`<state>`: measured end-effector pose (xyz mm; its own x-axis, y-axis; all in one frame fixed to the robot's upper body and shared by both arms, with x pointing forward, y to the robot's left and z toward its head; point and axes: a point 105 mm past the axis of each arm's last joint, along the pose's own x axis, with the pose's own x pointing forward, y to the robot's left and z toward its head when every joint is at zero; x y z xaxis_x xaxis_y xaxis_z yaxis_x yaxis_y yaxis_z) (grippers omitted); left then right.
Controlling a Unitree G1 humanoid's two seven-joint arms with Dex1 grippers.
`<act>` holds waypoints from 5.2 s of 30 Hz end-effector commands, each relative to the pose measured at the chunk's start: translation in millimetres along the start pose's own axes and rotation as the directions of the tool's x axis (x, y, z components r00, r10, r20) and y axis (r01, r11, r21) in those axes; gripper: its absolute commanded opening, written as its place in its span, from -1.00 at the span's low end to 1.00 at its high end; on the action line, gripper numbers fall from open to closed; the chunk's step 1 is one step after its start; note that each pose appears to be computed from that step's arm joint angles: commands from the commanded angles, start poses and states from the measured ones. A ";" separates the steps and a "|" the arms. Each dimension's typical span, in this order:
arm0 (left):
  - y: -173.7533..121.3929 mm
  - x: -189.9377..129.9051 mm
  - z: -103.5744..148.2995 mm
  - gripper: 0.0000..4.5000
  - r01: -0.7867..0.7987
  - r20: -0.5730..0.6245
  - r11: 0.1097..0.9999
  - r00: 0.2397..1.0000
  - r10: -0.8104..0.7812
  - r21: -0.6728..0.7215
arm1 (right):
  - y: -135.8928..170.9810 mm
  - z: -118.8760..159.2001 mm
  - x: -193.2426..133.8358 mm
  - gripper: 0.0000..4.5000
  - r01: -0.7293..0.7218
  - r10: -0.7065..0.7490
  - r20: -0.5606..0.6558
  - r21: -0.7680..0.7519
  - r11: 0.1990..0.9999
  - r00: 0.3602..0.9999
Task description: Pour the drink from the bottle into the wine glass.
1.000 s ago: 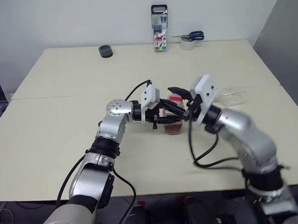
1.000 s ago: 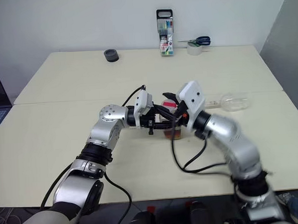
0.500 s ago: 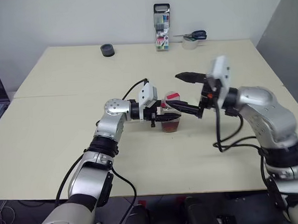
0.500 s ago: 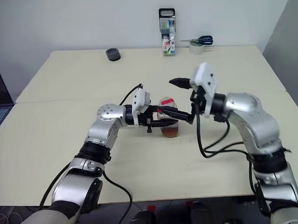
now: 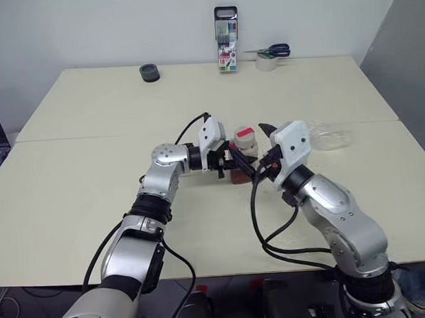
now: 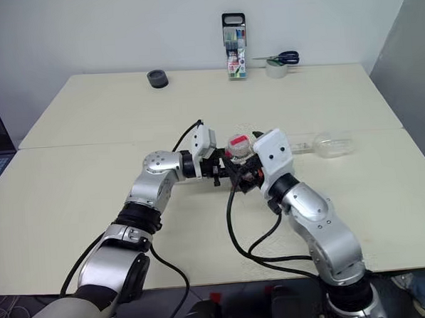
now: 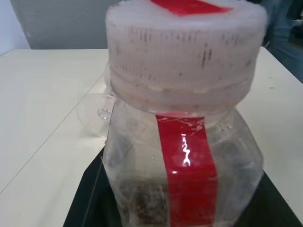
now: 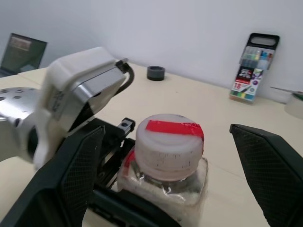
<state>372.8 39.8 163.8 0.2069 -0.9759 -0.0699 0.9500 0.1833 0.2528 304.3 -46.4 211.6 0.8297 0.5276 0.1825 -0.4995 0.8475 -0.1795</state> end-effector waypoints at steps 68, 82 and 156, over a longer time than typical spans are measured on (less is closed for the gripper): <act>0.6 -16.6 26.9 -0.22 0.139 0.004 0.986 0.990 -0.140 0.088 | -49.3 19.2 6.6 0.95 -0.264 0.266 0.004 -0.119 0.957 0.964; 4.8 -18.7 32.0 -0.22 0.136 0.025 0.989 0.990 -0.138 0.056 | -16.1 25.2 -19.1 0.95 -0.461 0.459 -0.044 -0.062 0.885 0.887; -4.2 -13.8 29.5 -0.23 0.169 0.026 0.983 0.985 -0.171 0.064 | -12.5 37.6 -1.4 0.95 -0.472 0.472 -0.043 0.006 0.881 0.881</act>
<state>362.6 52.2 177.4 0.0495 -0.9905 -0.1281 0.9688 0.0164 0.2474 304.3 -55.1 235.6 0.5168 0.8560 -0.0117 -0.8381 0.5031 -0.2111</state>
